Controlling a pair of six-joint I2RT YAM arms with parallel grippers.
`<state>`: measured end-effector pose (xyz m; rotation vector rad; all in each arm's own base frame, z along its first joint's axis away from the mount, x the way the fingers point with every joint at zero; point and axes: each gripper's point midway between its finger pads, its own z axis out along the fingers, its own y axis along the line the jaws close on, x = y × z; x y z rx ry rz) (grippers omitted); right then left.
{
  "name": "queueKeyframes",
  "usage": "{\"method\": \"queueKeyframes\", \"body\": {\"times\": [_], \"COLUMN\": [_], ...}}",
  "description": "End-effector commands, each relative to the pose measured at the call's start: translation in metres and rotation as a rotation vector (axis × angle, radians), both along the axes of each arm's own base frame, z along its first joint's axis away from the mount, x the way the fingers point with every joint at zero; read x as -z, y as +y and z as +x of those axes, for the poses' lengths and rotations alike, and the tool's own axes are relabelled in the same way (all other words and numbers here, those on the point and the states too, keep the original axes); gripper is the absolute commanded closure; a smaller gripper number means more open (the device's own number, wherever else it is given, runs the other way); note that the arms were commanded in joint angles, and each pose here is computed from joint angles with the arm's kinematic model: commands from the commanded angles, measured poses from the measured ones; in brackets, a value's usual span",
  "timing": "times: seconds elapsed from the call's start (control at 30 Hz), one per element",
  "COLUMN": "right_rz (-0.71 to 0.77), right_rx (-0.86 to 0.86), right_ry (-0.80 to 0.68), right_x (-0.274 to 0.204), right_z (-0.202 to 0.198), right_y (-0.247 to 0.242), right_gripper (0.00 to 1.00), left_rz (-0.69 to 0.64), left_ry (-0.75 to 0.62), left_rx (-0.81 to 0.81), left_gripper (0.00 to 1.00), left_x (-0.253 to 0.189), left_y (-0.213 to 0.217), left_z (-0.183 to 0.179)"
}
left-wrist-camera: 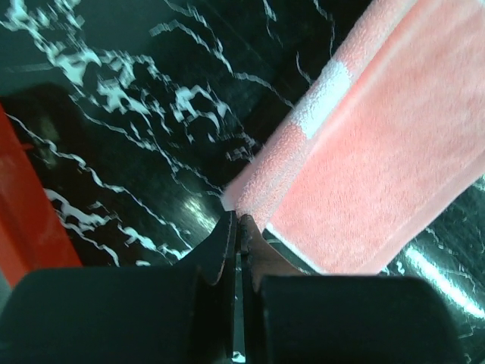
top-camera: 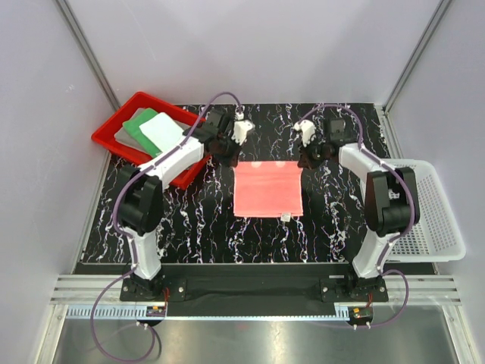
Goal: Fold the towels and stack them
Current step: Fold the towel
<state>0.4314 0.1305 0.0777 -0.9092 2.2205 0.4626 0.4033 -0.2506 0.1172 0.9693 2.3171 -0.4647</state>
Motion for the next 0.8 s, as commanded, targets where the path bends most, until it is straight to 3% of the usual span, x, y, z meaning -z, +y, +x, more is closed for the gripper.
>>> {"method": "queueKeyframes", "body": {"times": [0.0,0.77], "right_rz": [-0.062,-0.068], "right_rx": [0.066,0.154], "right_ry": [-0.089,0.138], "right_x": [-0.017,-0.002], "right_z": [-0.002,-0.126], "right_y": [-0.008,0.003], "right_gripper": [1.00,1.00], "left_rz": [0.021,0.048], "left_ry": [-0.027,0.039], "left_rx": [-0.041,0.004], "left_gripper": [1.00,1.00], "left_x": [-0.005,0.008], "left_y": [0.013,0.000], "left_z": [-0.007,-0.088]}}
